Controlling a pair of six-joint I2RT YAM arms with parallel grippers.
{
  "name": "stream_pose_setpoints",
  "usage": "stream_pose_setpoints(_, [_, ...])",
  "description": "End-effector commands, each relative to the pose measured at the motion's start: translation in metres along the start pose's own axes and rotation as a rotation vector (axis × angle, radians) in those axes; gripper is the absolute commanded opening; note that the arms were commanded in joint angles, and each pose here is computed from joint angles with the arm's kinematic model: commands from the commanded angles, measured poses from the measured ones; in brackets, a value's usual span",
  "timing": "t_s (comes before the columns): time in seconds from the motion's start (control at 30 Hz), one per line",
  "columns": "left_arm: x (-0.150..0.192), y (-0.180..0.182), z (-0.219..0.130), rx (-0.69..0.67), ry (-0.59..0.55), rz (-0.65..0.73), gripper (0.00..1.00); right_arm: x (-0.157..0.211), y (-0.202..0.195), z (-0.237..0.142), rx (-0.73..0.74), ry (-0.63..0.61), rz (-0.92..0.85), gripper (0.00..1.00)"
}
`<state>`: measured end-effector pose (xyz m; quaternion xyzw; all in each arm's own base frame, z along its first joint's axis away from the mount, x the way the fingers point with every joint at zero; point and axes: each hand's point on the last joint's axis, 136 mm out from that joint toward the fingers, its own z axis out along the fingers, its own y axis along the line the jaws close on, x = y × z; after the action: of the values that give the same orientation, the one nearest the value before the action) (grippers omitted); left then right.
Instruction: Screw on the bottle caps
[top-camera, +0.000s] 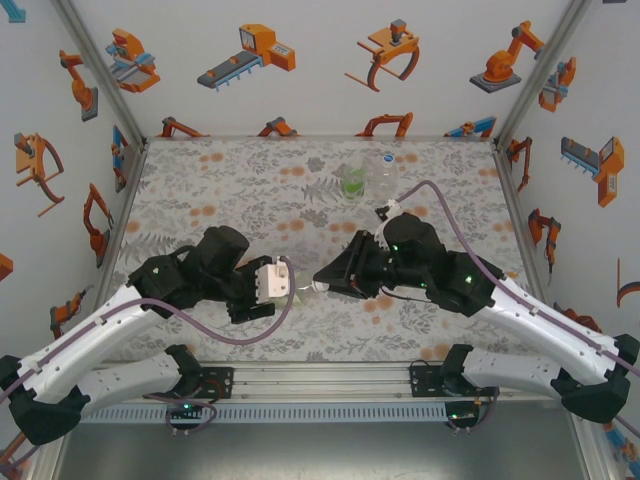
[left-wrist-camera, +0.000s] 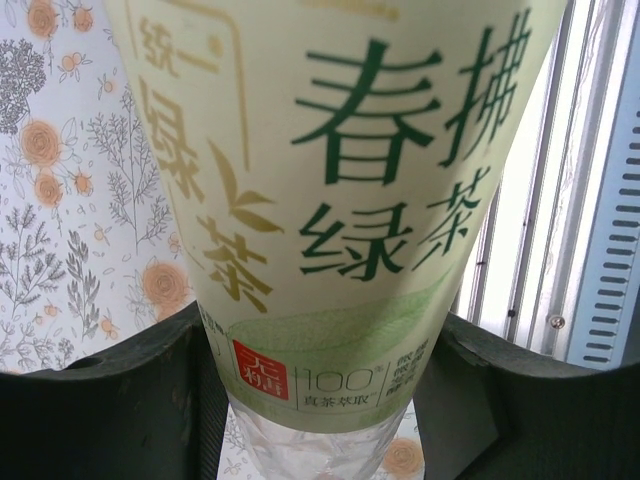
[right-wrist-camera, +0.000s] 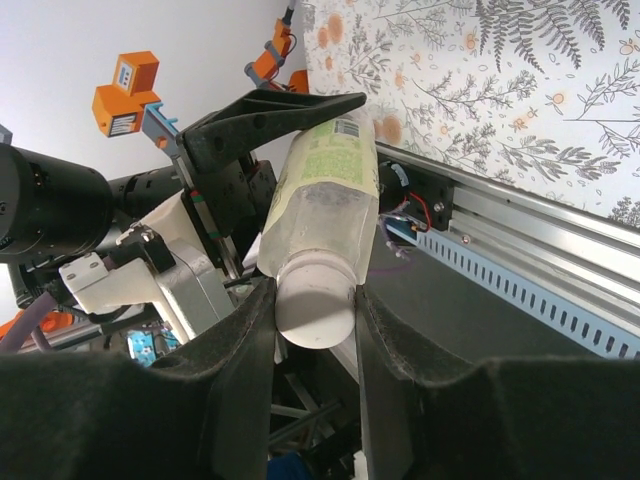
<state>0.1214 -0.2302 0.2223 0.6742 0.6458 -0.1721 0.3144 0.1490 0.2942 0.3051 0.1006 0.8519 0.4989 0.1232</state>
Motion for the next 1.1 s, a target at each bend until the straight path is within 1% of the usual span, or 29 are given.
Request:
stream_pose_setpoints(0.0, [-0.051, 0.015, -0.010, -0.047, -0.215, 0.007, 0.00, 0.010, 0.000, 0.000, 0.022, 0.051, -0.015, 0.19])
stream_pose_setpoints(0.1, [-0.046, 0.012, -0.008, -0.035, -0.197, 0.000, 0.00, 0.005, 0.005, -0.007, 0.024, 0.023, -0.054, 0.25])
stream_pose_setpoints(0.27, [-0.045, 0.010, -0.008, -0.028, -0.199, -0.011, 0.00, 0.002, 0.012, -0.011, 0.007, 0.011, -0.068, 0.31])
stream_pose_setpoints(0.37, [-0.046, 0.011, -0.009, -0.031, -0.205, -0.012, 0.00, 0.001, 0.016, -0.013, -0.004, 0.007, -0.081, 0.39])
stream_pose_setpoints(0.5, [-0.046, 0.010, -0.009, -0.028, -0.206, -0.014, 0.00, -0.001, 0.023, -0.017, -0.017, 0.002, -0.107, 0.46])
stream_pose_setpoints(0.63, [-0.045, 0.009, -0.008, -0.021, -0.207, -0.017, 0.00, -0.004, 0.029, -0.023, -0.020, -0.012, -0.127, 0.51])
stream_pose_setpoints(0.83, [-0.046, 0.007, -0.009, -0.010, -0.214, -0.019, 0.00, -0.010, 0.051, -0.042, -0.049, -0.058, -0.347, 0.57])
stream_pose_setpoints(1.07, [-0.050, 0.001, -0.012, 0.017, -0.237, -0.011, 0.00, -0.016, 0.077, -0.078, -0.096, -0.153, -0.787, 0.59])
